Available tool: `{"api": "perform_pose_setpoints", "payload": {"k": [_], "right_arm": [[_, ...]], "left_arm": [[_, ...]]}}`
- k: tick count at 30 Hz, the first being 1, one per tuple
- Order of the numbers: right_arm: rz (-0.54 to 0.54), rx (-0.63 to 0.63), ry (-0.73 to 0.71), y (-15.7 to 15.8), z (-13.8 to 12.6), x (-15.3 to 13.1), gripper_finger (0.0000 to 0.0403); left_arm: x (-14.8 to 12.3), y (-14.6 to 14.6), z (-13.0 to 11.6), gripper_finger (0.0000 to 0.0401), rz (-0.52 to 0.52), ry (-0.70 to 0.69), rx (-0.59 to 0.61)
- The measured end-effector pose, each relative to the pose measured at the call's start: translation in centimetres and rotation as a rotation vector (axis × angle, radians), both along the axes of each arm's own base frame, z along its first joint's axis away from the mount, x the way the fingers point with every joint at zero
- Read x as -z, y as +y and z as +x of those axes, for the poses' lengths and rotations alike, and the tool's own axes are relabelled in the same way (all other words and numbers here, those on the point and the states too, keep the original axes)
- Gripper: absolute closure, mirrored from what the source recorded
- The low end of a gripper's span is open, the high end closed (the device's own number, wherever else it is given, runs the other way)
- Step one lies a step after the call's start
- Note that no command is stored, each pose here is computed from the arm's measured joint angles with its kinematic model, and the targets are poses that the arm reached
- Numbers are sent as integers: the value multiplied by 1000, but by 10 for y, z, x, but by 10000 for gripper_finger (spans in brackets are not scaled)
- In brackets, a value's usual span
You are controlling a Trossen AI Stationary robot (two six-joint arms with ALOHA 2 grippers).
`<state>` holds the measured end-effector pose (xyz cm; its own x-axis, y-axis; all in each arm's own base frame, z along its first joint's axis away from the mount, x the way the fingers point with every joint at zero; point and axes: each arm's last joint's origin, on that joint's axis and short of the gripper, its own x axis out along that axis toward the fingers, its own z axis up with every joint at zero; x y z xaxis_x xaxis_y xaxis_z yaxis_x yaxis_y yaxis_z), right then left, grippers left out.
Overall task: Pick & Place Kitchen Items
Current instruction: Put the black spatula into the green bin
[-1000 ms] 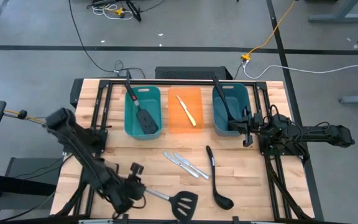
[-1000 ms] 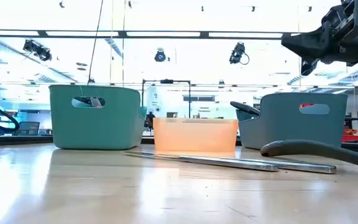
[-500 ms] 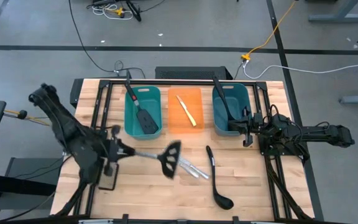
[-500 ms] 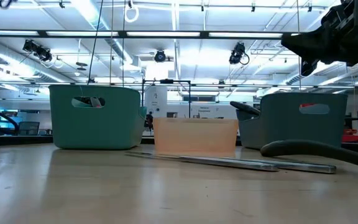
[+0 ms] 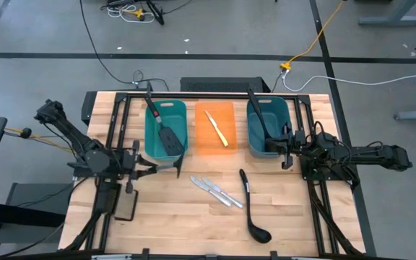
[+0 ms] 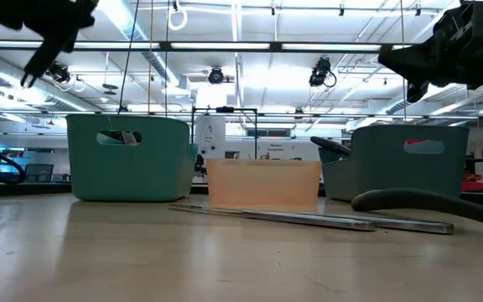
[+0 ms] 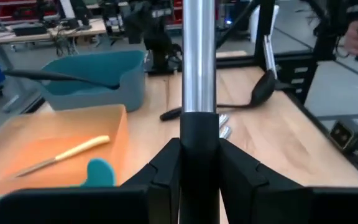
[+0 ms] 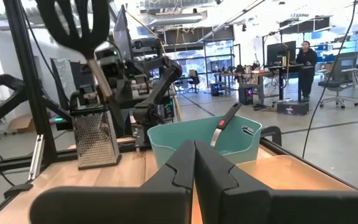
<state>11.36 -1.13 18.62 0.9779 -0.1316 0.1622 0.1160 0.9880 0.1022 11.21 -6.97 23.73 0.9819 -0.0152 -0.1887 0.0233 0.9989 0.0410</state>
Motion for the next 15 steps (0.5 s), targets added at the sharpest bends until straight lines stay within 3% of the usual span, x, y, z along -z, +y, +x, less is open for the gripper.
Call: {"api": "perform_pose_setpoints", "payload": {"k": [6, 10, 15], "right_arm": [[1, 0, 0, 0, 0, 0, 392], [21, -3, -3, 0, 0, 0, 392], [26, -4, -2, 0, 0, 0, 392]], "left_arm": [[-7, 7, 2, 320, 35, -43, -34], [-37, 14, 11, 320, 192, -77, -196], [-72, 25, 29, 320, 438, 1, -351]]}}
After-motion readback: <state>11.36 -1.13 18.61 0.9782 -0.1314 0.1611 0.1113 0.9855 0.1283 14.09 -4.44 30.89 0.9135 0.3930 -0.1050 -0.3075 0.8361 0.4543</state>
